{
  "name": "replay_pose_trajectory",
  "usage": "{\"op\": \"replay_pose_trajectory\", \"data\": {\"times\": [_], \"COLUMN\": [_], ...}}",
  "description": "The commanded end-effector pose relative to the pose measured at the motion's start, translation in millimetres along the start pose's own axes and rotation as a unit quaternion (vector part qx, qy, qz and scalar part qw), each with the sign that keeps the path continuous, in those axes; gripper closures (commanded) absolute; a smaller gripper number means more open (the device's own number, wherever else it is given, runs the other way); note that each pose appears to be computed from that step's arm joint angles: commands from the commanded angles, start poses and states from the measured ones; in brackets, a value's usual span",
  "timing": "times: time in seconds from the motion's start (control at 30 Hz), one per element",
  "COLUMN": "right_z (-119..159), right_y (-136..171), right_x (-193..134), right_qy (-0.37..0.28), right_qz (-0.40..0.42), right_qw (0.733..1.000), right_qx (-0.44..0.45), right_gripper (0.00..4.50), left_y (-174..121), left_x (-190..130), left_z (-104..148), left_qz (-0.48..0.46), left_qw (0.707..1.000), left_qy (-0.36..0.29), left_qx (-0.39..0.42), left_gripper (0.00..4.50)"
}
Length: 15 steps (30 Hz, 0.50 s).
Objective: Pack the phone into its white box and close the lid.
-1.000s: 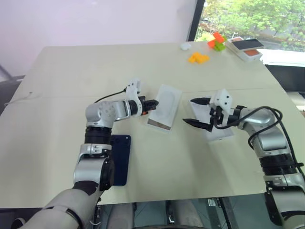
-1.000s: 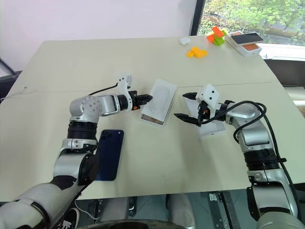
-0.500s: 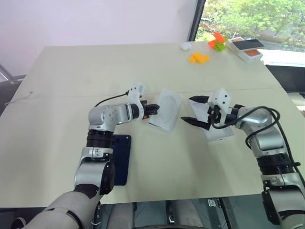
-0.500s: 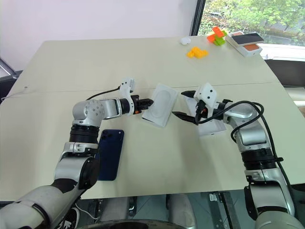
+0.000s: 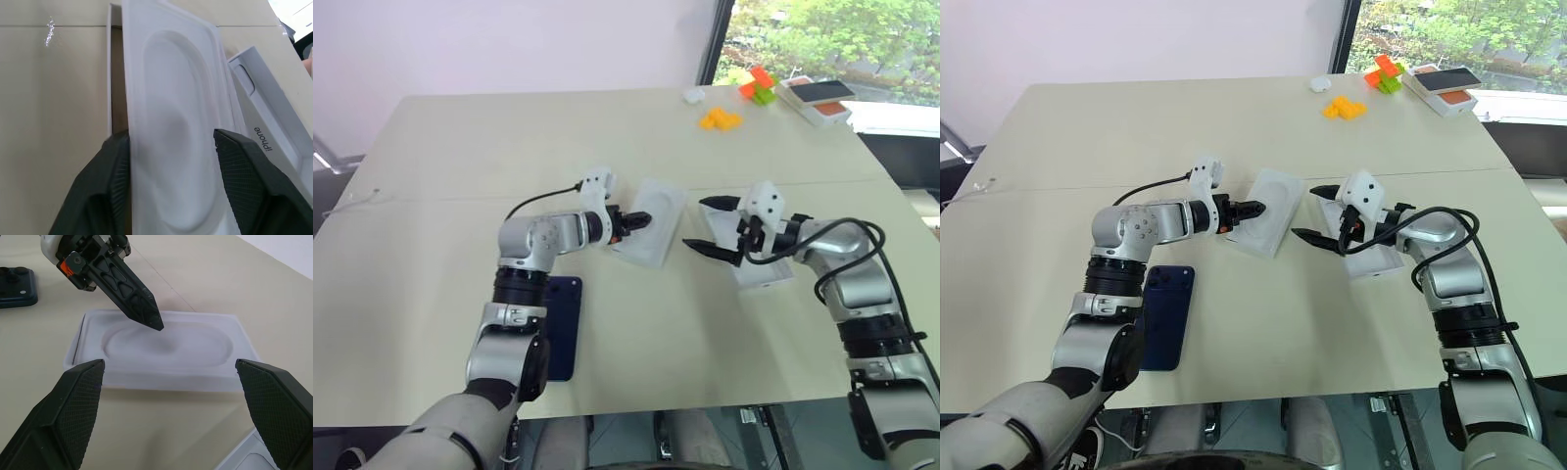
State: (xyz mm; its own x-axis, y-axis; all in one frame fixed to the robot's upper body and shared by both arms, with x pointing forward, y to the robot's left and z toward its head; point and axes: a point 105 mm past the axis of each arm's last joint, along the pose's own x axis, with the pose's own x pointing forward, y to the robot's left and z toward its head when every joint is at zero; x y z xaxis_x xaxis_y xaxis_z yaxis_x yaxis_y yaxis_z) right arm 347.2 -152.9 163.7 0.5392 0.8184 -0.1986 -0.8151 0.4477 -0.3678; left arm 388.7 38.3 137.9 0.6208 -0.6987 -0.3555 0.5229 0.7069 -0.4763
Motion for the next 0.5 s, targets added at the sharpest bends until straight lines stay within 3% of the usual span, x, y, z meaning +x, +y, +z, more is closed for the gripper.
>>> {"op": "replay_pose_trajectory", "data": {"times": [0.03, 0.5], "right_z": [14, 14], "right_y": [-5, -3], "right_x": [1, 7], "right_qy": [-0.019, -0.026], "right_qz": [-0.005, -0.002], "right_qw": [1.000, 0.999], "right_qx": [-0.023, -0.024], "right_gripper": [0.00, 0.00], "left_y": [-5, -20], "left_x": [-8, -28], "left_z": [14, 30], "left_qz": [-0.003, -0.011], "left_qw": [1.000, 0.998], "left_qy": [-0.021, -0.038], "left_qx": [0.012, 0.043], "left_gripper": [2.04, 2.04]}}
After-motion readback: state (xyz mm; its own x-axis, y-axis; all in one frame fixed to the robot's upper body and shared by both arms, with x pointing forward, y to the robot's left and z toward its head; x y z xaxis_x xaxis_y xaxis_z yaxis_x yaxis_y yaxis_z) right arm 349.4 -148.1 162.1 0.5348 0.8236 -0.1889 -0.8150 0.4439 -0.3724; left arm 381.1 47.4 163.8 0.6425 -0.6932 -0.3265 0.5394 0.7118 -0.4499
